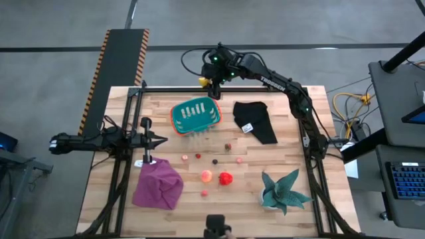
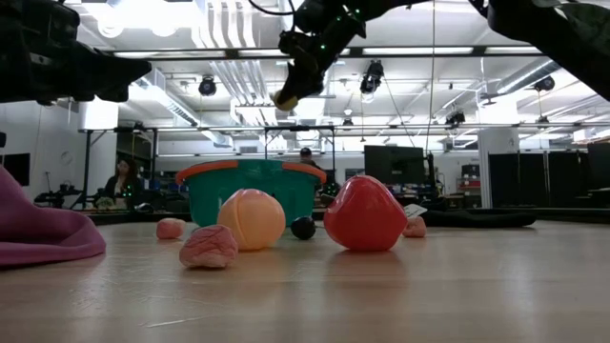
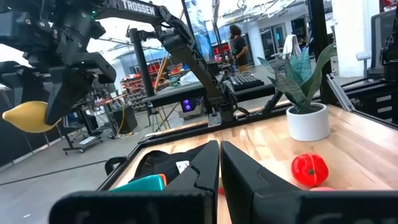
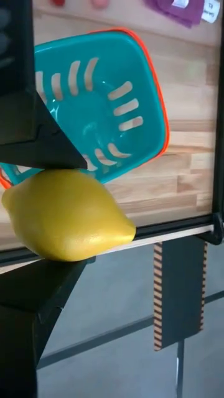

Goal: Pick and placing Produce into tupperware
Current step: Put the yellow lemon into the basket

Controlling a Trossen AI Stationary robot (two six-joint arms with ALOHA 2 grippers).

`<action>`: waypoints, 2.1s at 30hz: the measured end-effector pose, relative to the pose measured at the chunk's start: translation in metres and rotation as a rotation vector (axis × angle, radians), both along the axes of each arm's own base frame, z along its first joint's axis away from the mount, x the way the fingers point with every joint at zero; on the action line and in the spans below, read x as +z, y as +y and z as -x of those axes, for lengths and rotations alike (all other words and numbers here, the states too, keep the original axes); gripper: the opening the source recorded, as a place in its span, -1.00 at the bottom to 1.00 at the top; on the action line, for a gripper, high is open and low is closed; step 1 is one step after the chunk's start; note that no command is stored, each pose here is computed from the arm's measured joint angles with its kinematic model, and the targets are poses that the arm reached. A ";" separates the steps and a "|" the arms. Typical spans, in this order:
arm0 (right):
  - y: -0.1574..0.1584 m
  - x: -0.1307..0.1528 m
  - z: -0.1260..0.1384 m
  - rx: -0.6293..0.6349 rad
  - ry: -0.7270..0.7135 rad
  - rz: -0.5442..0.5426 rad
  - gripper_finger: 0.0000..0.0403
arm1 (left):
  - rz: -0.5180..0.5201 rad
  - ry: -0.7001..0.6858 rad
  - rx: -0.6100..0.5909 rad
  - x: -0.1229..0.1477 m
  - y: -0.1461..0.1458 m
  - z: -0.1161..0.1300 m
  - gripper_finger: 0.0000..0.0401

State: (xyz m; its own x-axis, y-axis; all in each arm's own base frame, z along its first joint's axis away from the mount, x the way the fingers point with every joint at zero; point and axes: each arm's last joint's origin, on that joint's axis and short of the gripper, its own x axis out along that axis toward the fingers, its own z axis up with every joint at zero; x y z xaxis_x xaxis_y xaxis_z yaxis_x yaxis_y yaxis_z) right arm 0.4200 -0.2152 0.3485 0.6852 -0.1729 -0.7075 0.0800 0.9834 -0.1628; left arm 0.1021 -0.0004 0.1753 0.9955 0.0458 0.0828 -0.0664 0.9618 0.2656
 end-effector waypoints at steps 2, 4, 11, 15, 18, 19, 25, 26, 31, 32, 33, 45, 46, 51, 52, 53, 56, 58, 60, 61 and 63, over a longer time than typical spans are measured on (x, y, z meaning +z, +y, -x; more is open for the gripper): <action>0.002 -0.001 -0.001 0.006 0.001 -0.001 -0.03 | 0.000 -0.001 0.001 0.000 0.000 0.000 -0.99; 0.003 -0.003 -0.002 0.009 0.007 -0.005 -0.03 | 0.001 -0.002 0.011 0.000 0.000 0.000 -0.99; 0.013 -0.020 -0.013 0.036 0.015 -0.008 -0.03 | 0.002 -0.002 0.018 0.000 0.001 0.000 -0.99; 0.018 -0.032 -0.020 0.051 0.012 -0.004 -0.03 | 0.002 -0.011 0.018 0.001 0.000 0.000 -0.99; 0.018 -0.041 -0.019 0.044 0.042 -0.019 -0.03 | 0.002 -0.022 0.018 0.002 0.001 0.000 -0.99; 0.018 -0.044 -0.019 0.043 0.052 -0.023 -0.03 | 0.002 -0.022 0.018 0.002 0.000 0.000 -0.99; 0.026 -0.065 -0.023 0.049 0.085 -0.047 -0.03 | 0.001 -0.022 0.018 0.002 0.001 0.000 -0.99; 0.027 -0.069 -0.025 0.051 0.087 -0.049 -0.03 | 0.001 -0.022 0.018 0.002 0.001 0.000 -0.99; 0.034 -0.082 -0.027 0.062 0.102 -0.058 -0.03 | 0.000 -0.022 0.018 0.002 0.001 0.000 -0.99; 0.035 -0.084 -0.027 0.064 0.108 -0.062 -0.03 | 0.000 -0.022 0.018 0.002 0.000 0.000 -0.99; 0.035 -0.086 -0.027 0.061 0.113 -0.067 -0.03 | 0.000 -0.023 0.018 0.002 0.000 0.000 -0.99; 0.043 -0.104 -0.025 0.054 0.172 -0.109 -0.03 | 0.000 -0.022 0.018 0.002 0.000 0.000 -0.99; 0.043 -0.105 -0.025 0.051 0.180 -0.114 -0.03 | 0.000 -0.021 0.018 0.002 0.001 0.000 -0.99; 0.045 -0.113 -0.023 0.051 0.206 -0.127 -0.03 | 0.000 -0.021 0.018 0.002 0.001 0.000 -0.99; 0.045 -0.116 -0.022 0.050 0.214 -0.132 -0.03 | 0.000 -0.021 0.018 0.002 0.001 0.000 -0.99; 0.045 -0.119 -0.021 0.049 0.223 -0.136 -0.03 | 0.000 -0.021 0.018 0.002 0.001 0.000 -0.99; 0.046 -0.126 -0.019 0.048 0.248 -0.147 -0.03 | 0.000 -0.020 0.018 0.002 0.000 0.000 -0.99; 0.046 -0.129 -0.018 0.048 0.255 -0.150 -0.03 | 0.000 -0.020 0.018 0.002 0.001 0.000 -0.99; 0.046 -0.130 -0.018 0.046 0.258 -0.152 -0.03 | 0.000 -0.020 0.018 0.002 0.001 0.000 -0.99; 0.047 -0.130 -0.018 0.044 0.257 -0.153 -0.03 | 0.000 -0.020 0.018 0.002 0.000 0.000 -0.99; 0.047 -0.130 -0.018 0.039 0.255 -0.157 -0.03 | 0.000 -0.020 0.020 0.002 0.001 0.000 -0.99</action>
State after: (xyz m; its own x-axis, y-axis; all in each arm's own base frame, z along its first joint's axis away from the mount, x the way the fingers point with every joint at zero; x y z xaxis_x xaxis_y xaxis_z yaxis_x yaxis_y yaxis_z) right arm 0.4382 -0.1687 0.2186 0.4858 -0.0247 -0.8737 0.0179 0.9997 -0.0183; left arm 0.1018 0.0001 0.1773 0.9925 0.0653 0.1030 -0.0906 0.9603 0.2640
